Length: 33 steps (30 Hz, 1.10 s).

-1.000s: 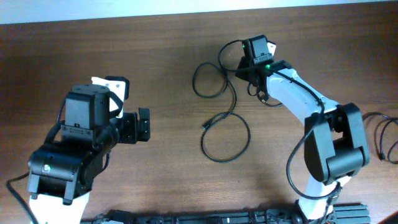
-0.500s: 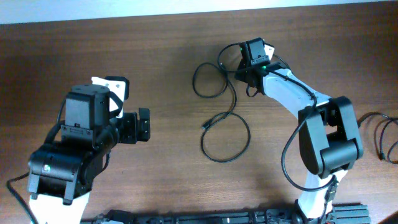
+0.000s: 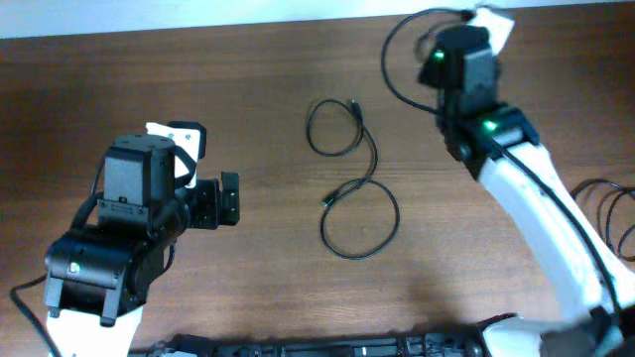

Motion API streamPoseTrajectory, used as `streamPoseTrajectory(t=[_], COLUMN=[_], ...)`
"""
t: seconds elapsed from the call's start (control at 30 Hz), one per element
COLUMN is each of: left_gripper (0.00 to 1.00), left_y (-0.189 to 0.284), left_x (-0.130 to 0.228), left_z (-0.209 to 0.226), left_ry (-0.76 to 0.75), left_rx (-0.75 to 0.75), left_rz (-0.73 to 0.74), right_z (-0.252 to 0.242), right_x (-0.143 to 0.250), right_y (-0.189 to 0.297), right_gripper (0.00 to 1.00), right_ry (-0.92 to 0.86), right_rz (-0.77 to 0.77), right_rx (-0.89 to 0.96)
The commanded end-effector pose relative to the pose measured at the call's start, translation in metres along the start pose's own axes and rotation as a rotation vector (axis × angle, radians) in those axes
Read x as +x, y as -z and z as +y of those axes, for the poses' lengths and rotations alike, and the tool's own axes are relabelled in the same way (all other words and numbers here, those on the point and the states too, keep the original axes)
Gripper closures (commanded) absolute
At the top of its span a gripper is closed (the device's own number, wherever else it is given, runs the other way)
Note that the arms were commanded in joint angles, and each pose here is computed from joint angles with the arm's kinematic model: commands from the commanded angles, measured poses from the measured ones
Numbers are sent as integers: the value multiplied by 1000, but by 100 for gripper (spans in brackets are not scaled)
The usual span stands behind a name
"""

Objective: Untangle cables

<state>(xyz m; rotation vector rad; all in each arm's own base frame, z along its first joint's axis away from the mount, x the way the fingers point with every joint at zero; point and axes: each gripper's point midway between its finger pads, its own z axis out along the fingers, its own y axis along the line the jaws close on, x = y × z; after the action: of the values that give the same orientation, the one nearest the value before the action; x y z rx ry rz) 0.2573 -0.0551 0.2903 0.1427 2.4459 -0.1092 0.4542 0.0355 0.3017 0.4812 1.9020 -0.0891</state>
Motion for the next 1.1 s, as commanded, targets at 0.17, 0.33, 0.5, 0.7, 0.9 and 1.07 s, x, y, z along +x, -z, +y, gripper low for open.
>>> streamPoseTrajectory(t=[0.17, 0.33, 0.5, 0.7, 0.9, 1.07], left_gripper=[1, 1, 1, 1, 1, 1], left_y=[5, 5, 5, 5, 5, 5], left_x=[-6, -5, -5, -5, -5, -5], left_z=[-1, -1, -1, -1, -1, -1], left_ry=[-10, -10, -10, -10, -10, -10], left_rx=[9, 9, 9, 9, 9, 9], left_rz=[-21, -20, -20, -20, -20, -20], right_z=[-109, -165, -226, -282, -335, -362], right_x=[-90, -94, -93, -79, -45, -3], right_y=[56, 52, 51, 40, 23, -3], right_gripper=[96, 96, 96, 96, 96, 96], right_ry=[86, 77, 64, -1, -184, -269], right_rz=[-292, -262, -206, -105, 20, 173], right_rx=[498, 640, 765, 756, 693, 623])
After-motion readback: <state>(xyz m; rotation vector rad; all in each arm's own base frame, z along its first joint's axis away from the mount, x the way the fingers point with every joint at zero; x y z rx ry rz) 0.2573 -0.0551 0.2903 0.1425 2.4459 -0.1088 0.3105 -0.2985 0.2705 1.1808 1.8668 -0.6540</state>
